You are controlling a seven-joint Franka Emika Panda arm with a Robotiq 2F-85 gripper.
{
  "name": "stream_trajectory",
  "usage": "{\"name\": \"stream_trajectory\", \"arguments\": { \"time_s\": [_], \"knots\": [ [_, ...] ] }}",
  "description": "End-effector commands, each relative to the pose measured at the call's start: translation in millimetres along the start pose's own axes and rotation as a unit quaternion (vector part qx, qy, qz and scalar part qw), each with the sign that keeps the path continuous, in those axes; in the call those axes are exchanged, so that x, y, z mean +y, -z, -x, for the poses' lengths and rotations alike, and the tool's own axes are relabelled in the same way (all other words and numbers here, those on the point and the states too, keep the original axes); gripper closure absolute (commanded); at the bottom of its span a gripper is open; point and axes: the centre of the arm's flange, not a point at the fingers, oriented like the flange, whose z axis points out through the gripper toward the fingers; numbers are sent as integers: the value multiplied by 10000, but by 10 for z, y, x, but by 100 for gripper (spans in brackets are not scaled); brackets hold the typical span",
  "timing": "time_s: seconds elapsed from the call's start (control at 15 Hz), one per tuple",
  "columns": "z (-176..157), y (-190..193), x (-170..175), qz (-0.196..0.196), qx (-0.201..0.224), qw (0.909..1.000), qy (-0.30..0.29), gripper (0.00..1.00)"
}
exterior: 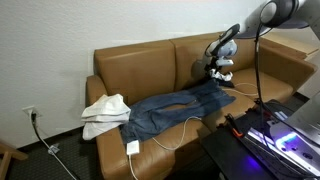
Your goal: Fold the trouser on the couch
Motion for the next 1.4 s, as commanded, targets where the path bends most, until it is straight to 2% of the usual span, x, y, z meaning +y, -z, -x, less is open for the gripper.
{"name": "stream_trajectory", "arguments": {
  "time_s": [0.0,0.27,0.33,0.6,0.67,0.73,0.8,1.07,1.13,1.33],
  "knots": [
    [-405,-380,466,-88,268,9995,-169,0],
    [-499,-624,888,185,295,9991,-242,0],
    [-176,-391,692,147,300,9989,-336,0],
    [-179,-456,705,150,315,9988,-347,0],
    [-190,-504,735,180,273,9993,-174,0],
    [-173,-596,782,-28,110,9997,231,0],
    [-162,-671,788,4,71,9994,347,0],
    [-78,-919,792,416,-212,9953,851,0],
    [-55,-968,795,579,-232,9939,905,0],
    [-59,-1102,835,732,-288,9928,903,0]
  ]
}}
